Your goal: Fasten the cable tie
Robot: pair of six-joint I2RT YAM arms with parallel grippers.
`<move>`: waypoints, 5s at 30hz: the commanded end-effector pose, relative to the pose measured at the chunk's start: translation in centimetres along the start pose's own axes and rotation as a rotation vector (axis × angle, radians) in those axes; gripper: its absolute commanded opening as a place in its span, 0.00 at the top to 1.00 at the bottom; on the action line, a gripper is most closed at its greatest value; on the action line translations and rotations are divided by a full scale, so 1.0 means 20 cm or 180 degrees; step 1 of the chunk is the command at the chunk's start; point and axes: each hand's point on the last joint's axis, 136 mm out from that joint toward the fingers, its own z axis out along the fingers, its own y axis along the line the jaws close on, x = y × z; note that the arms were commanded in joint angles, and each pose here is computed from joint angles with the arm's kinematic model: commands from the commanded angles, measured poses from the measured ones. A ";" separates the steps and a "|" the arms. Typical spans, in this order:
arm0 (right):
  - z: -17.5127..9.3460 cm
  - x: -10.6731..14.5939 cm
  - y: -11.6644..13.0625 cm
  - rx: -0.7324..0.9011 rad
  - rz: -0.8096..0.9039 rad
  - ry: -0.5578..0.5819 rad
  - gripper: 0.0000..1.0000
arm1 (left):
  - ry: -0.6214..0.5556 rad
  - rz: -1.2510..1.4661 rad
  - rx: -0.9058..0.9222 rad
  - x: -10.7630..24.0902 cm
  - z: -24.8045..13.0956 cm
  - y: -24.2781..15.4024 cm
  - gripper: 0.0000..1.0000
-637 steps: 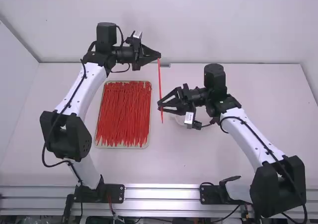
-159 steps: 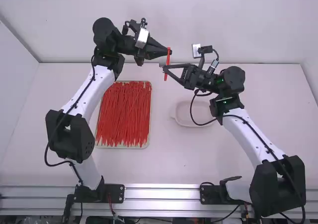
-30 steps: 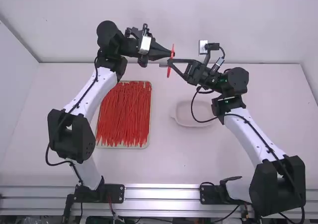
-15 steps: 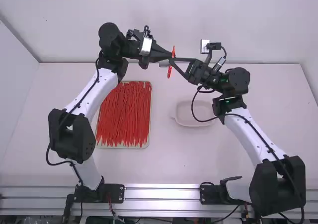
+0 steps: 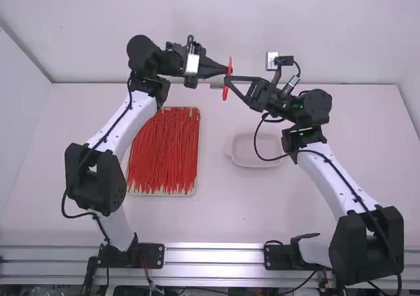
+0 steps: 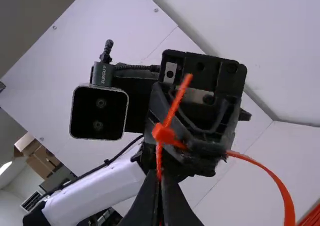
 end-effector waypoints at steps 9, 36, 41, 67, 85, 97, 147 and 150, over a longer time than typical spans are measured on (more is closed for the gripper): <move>-0.02 -0.12 0.04 -0.0027 -0.0130 -0.0291 1.00 | -0.0041 0.0158 0.0297 -0.01 0.00 -0.10 0.99; -0.04 -0.10 0.03 -0.0019 -0.0131 -0.0206 0.62 | 0.0028 -0.0286 0.0234 0.03 -0.05 -0.12 0.98; -0.04 -0.10 0.04 -0.0024 -0.0133 -0.0190 0.55 | 0.0046 -0.0771 0.0231 0.05 -0.05 -0.12 0.98; -0.07 -0.05 0.01 -0.0008 -0.0064 0.0055 0.50 | 0.0004 -0.1459 0.0364 0.07 0.03 -0.24 0.98; -0.06 0.00 0.03 -0.0082 -0.0050 0.0219 0.50 | -0.0012 -0.1524 0.0400 0.01 0.05 -0.25 0.98; -0.06 0.01 0.04 -0.0098 0.0066 0.0244 0.82 | -0.0004 -0.1754 0.0423 0.03 0.06 -0.26 0.98; -0.33 -0.25 0.13 -0.0088 -0.0257 -0.0158 1.00 | 0.0054 -0.2201 0.0311 0.49 -0.03 -0.73 0.98; -0.35 -0.27 0.14 -0.0097 -0.0273 -0.0210 1.00 | 0.0062 -0.2233 0.0291 0.51 -0.04 -0.76 0.99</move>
